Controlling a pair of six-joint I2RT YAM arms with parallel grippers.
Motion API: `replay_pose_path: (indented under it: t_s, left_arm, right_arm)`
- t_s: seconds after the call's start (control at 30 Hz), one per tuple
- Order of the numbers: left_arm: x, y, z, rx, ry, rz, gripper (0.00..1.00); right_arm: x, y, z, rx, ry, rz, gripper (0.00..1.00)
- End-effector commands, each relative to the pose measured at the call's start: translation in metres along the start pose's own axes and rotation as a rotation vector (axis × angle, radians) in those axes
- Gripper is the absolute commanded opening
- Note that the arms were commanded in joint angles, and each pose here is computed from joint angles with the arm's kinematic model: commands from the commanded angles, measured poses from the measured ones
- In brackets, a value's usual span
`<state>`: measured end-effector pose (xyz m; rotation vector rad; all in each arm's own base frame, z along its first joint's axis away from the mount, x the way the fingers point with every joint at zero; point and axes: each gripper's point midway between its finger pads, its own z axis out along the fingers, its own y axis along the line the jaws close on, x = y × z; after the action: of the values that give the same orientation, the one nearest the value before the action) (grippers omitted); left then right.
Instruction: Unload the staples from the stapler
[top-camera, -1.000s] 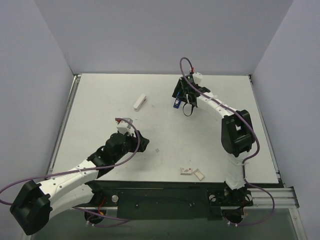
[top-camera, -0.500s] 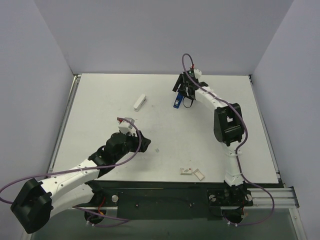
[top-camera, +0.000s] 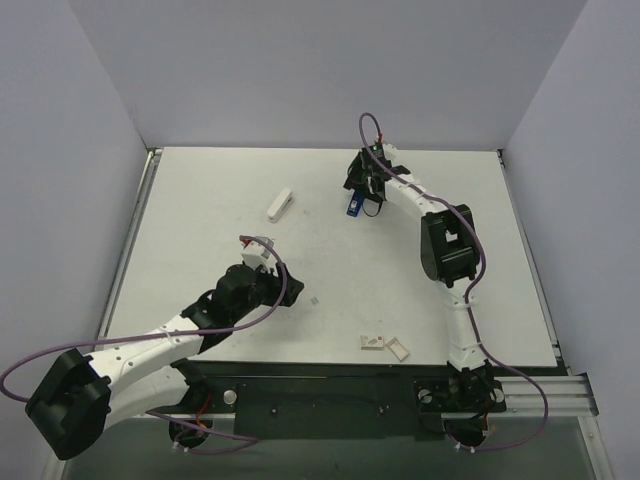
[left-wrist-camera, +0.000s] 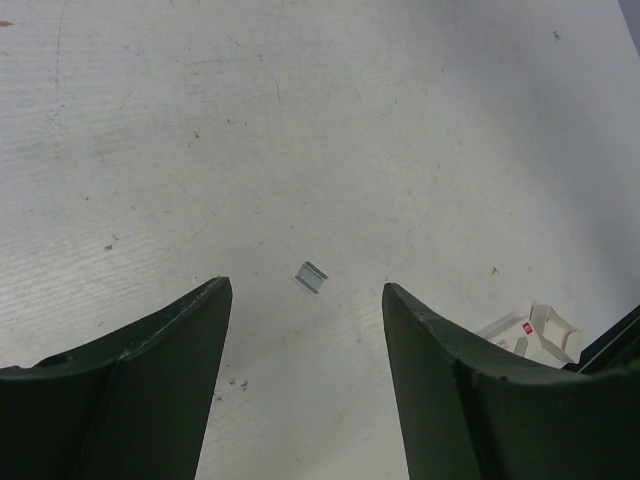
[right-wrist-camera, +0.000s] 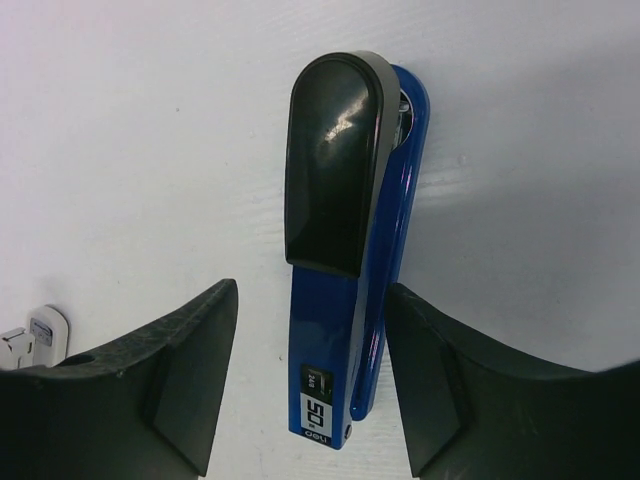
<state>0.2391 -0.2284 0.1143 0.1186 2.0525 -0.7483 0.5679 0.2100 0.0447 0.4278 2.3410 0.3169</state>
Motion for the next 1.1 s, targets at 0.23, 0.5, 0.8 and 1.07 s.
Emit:
replay_pose_path:
  t_s: [0.23, 0.5, 0.8, 1.07]
  left_arm:
    - [-0.017, -0.016, 0.001, 0.061, -0.054, -0.002, 0.72]
    - [-0.016, -0.018, -0.003, 0.067, -0.047, -0.01, 0.72]
    - [-0.024, -0.027, -0.021, 0.107, -0.072, -0.036, 0.72]
    - [-0.027, -0.028, -0.038, 0.106, -0.089, -0.054, 0.72]
  right_arm:
    - [-0.001, 0.006, -0.004, 0.008, -0.007, -0.038, 0.41]
    - [0.004, 0.009, -0.009, 0.005, 0.015, -0.067, 0.11]
    - [0.033, 0.008, -0.047, 0.004, 0.022, -0.124, 0.0]
    - [0.066, 0.003, -0.118, 0.012, -0.026, -0.228, 0.0]
